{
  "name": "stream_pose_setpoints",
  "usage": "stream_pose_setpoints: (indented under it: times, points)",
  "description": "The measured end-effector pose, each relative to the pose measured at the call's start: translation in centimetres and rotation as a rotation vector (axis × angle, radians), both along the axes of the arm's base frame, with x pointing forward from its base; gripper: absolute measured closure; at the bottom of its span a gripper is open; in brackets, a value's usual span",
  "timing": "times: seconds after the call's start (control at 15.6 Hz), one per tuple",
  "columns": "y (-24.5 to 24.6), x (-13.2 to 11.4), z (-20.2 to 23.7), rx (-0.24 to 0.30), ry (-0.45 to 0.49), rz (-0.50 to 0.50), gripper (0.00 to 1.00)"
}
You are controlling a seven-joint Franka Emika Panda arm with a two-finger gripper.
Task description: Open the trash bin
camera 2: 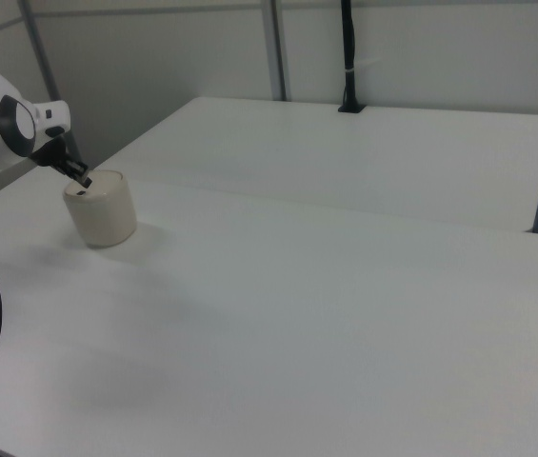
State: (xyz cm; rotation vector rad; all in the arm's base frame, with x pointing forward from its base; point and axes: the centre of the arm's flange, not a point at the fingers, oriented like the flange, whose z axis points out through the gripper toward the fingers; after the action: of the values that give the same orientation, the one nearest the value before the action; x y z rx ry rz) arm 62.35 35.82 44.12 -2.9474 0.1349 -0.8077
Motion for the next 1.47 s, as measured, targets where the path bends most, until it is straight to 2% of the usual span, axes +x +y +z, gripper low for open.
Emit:
stream_pose_setpoints:
  times: [0.19,0.64,1.15,1.47]
  points:
    - [1.2,-0.3,-0.9,0.004,0.007,0.002,0.99]
    - [2.8,-0.5,-1.7,0.066,-0.007,-0.037,0.99]
    - [3.2,-0.6,-2.2,0.043,-0.033,-0.027,0.99]
    - [3.3,-0.3,-0.8,0.065,-0.052,-0.041,0.99]
